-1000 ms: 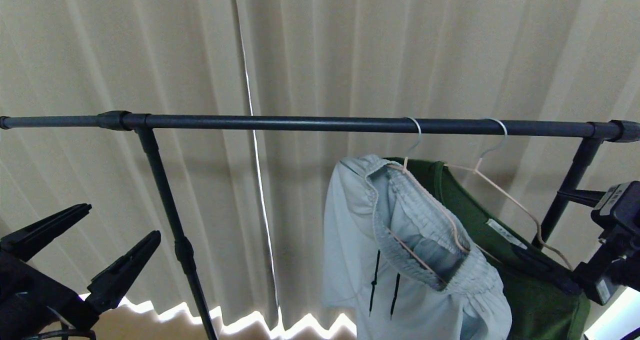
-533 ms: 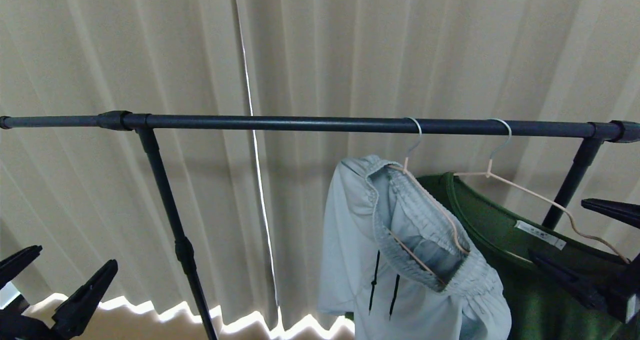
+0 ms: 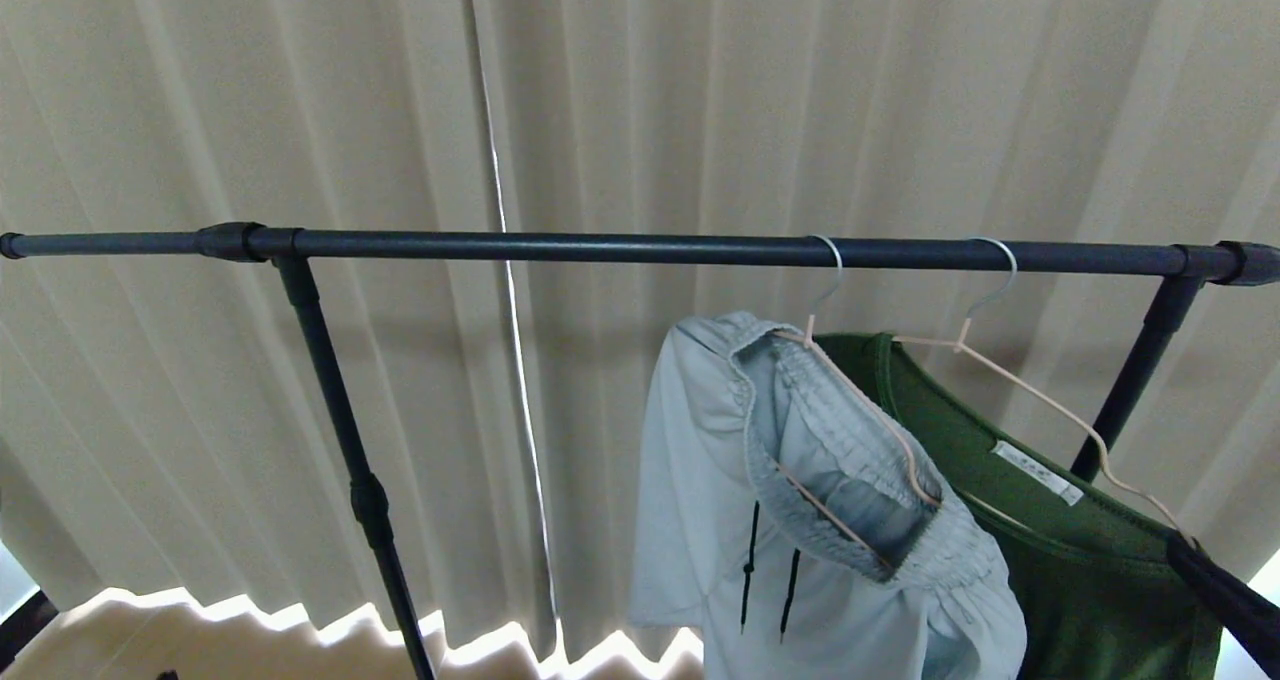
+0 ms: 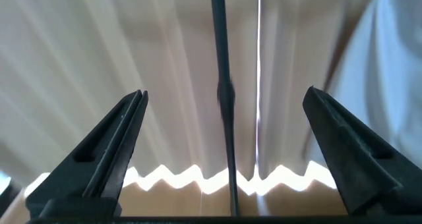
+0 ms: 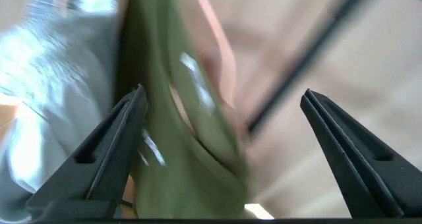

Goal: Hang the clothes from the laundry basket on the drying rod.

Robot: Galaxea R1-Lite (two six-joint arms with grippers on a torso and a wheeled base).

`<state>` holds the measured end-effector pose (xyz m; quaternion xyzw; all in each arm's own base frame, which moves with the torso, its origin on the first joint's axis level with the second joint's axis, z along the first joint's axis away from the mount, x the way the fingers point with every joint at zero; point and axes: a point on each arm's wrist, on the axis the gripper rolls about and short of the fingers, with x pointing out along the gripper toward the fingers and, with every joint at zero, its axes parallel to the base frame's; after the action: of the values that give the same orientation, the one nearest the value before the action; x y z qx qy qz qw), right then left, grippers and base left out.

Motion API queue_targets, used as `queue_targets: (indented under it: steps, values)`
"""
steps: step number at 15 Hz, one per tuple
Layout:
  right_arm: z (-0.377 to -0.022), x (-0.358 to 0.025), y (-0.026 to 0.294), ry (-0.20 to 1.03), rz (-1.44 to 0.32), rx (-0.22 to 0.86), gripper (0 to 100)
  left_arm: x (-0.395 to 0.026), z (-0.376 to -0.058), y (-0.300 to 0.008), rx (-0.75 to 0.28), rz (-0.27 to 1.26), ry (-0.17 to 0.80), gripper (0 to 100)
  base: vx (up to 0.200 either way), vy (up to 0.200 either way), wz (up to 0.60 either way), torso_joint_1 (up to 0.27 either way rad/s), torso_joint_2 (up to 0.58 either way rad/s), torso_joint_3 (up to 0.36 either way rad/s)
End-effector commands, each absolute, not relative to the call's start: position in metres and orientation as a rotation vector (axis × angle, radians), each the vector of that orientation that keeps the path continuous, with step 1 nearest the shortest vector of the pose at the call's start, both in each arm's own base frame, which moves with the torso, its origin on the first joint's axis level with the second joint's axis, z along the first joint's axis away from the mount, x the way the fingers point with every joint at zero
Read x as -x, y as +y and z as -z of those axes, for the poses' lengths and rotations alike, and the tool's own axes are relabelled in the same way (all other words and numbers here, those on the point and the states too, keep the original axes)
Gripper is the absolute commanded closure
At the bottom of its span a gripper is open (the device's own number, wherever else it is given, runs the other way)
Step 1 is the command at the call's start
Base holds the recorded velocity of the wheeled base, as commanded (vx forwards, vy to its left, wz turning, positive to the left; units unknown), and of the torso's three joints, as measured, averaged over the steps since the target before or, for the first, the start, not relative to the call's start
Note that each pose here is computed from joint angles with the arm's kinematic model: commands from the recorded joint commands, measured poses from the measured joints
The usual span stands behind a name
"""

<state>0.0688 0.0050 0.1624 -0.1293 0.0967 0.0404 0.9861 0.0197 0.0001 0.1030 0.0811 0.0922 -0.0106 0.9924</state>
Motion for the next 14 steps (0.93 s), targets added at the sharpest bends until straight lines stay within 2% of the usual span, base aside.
queue_targets:
  steps: [1,4,8,11,12,14]
  values:
    - [-0.152,-0.054,0.000,0.185,-0.006,0.252,0,0.016,-0.084,0.004,-0.157,0.008,0.108,0,0.000,0.000,0.00,0.000,0.00,0.000]
    - [-0.135,-0.032,-0.003,0.255,0.084,0.239,0,0.020,-0.086,0.007,-0.134,-0.143,0.137,0,0.000,0.000,0.00,0.000,0.00,0.000]
    - [-0.113,0.002,0.000,0.279,0.095,0.208,0,0.021,-0.085,0.003,-0.125,-0.312,0.168,0,0.000,0.000,0.00,0.000,0.00,0.000]
    - [-0.093,0.022,0.002,0.251,0.100,0.172,0,0.016,-0.076,0.002,-0.090,-0.266,0.118,0,0.000,0.000,0.00,0.000,0.00,0.000]
    - [-0.091,0.027,0.002,0.200,0.112,0.127,0,0.015,-0.083,0.000,-0.085,-0.168,0.053,0,0.000,0.000,0.00,0.000,0.00,0.000]
    - [-0.088,0.026,0.002,0.205,0.116,0.081,0,0.015,-0.083,-0.004,-0.109,0.024,0.040,0,0.000,0.000,0.00,0.000,0.00,0.000]
